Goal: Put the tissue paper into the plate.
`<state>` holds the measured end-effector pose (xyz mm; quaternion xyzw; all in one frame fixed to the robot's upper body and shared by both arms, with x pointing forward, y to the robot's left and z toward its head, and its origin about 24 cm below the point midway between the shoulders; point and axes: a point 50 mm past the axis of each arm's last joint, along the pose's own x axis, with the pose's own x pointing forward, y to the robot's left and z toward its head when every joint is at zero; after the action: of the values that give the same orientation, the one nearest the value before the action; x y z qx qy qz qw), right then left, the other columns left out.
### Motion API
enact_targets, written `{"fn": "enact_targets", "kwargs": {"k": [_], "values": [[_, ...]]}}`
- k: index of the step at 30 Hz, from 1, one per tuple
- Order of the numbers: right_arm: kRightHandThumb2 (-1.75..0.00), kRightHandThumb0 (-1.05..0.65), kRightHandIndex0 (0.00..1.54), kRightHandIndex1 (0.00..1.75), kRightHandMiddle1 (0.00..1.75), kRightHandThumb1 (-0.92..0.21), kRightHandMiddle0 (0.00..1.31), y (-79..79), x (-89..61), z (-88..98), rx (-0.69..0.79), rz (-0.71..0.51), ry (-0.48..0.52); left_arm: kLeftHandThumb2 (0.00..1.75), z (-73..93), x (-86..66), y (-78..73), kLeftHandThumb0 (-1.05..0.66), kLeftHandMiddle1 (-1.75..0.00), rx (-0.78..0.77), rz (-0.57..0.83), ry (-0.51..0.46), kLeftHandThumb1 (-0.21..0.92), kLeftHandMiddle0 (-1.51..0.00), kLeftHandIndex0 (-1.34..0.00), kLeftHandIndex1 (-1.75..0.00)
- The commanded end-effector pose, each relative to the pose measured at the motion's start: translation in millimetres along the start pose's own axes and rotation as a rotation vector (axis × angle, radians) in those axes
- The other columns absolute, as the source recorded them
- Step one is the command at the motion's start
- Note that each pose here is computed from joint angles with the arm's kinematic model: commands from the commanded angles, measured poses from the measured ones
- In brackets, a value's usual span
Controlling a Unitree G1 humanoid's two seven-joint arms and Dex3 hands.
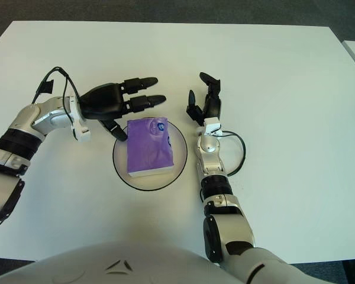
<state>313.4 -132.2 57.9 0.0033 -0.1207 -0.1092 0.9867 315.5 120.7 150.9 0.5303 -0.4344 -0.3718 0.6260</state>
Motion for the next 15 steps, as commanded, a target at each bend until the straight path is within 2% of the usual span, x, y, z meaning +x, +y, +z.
{"fn": "enact_targets", "kwargs": {"k": [1, 6, 13, 15], "values": [[-0.56, -0.65, 0.46, 0.02, 0.95, -0.92, 0.0, -16.6, -50.9, -59.2, -0.072, -0.043, 0.341, 0.8, -17.7, -8.1, 7.0, -1.05, 0.0, -0.163, 0.123, 0.101, 0.92, 0.0, 0.0, 0.0], [-0.55, -0.61, 0.47, 0.02, 0.94, -0.92, 0.0, -15.5, -50.4, -57.5, -0.071, -0.044, 0.348, 0.9, -28.9, -17.5, 6.7, -1.03, 0.0, -0.407, 0.16, 0.151, 0.92, 0.0, 0.0, 0.0], [-0.54, -0.58, 0.48, 0.02, 0.93, -0.92, 0.0, -14.3, -51.8, -55.5, -0.076, -0.043, 0.352, 0.94, -29.2, -14.5, 15.3, -0.99, 0.0, -0.71, 0.207, 0.041, 0.92, 0.0, 0.0, 0.0], [-0.54, -0.58, 0.48, 0.02, 0.93, -0.92, 0.0, -14.3, -52.2, -55.3, -0.077, -0.042, 0.353, 0.95, -34.7, -15.8, 13.8, -0.97, 0.0, -0.805, 0.222, 0.098, 0.92, 0.0, 0.0, 0.0]]}}
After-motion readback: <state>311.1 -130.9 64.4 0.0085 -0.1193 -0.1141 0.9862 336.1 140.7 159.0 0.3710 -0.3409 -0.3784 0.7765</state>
